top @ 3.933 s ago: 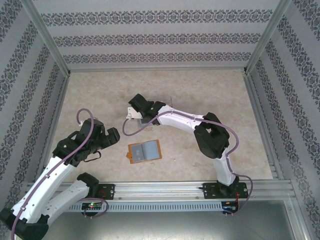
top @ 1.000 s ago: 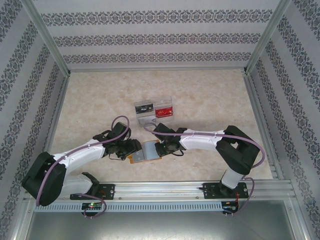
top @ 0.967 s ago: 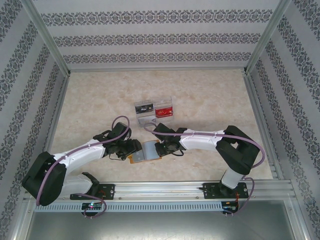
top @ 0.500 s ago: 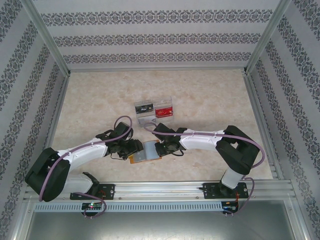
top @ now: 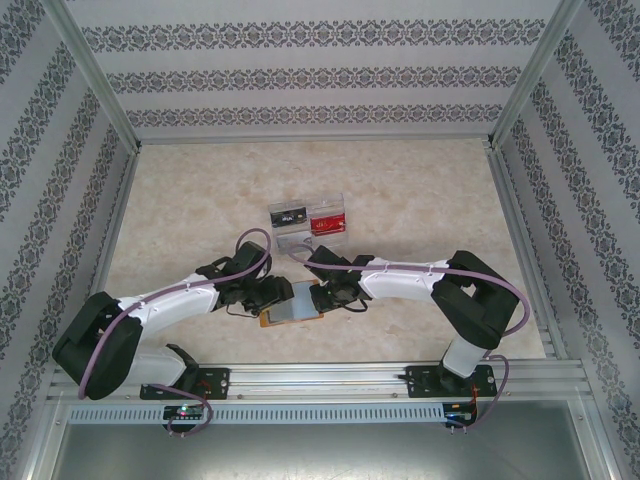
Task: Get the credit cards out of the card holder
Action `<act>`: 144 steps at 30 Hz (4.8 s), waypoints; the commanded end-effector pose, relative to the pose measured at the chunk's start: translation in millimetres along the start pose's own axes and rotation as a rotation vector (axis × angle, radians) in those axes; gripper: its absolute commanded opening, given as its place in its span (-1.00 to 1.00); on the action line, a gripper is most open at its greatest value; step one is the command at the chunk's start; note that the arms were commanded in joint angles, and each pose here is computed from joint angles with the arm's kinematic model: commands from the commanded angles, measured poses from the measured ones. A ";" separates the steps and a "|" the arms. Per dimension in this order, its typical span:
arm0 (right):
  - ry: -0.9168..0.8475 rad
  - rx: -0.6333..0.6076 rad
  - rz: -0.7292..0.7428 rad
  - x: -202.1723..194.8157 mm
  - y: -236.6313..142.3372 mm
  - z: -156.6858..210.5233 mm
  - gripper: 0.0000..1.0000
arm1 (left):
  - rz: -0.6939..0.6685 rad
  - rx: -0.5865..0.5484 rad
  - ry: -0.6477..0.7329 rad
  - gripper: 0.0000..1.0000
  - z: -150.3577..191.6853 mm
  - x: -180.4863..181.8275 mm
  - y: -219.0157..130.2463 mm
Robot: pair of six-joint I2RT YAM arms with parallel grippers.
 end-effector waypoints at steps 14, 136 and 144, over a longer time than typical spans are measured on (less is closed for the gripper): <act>0.081 -0.105 0.027 -20.8 -27.5 5.7 -0.65 | 0.126 0.001 0.149 -0.11 -12.8 -57.7 -0.3; 0.071 -0.034 -0.267 -27.4 -83.3 -25.1 -1.00 | -0.168 0.027 0.000 -1.00 -4.2 25.1 5.8; -0.254 -0.183 -0.007 -24.1 -132.2 -53.5 -1.00 | -0.138 -0.037 0.050 -0.84 -13.3 5.6 -16.3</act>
Point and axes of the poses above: each hand's point on the last joint's axis, 136 mm out from that joint toward the fingers, its own y axis out along the fingers, its own x axis along the line the jaws close on, z = x × y, the point moved 9 cm from there along -y, back along the fingers, and after that the axes turned 1 degree about y, right-handed, at the moved point
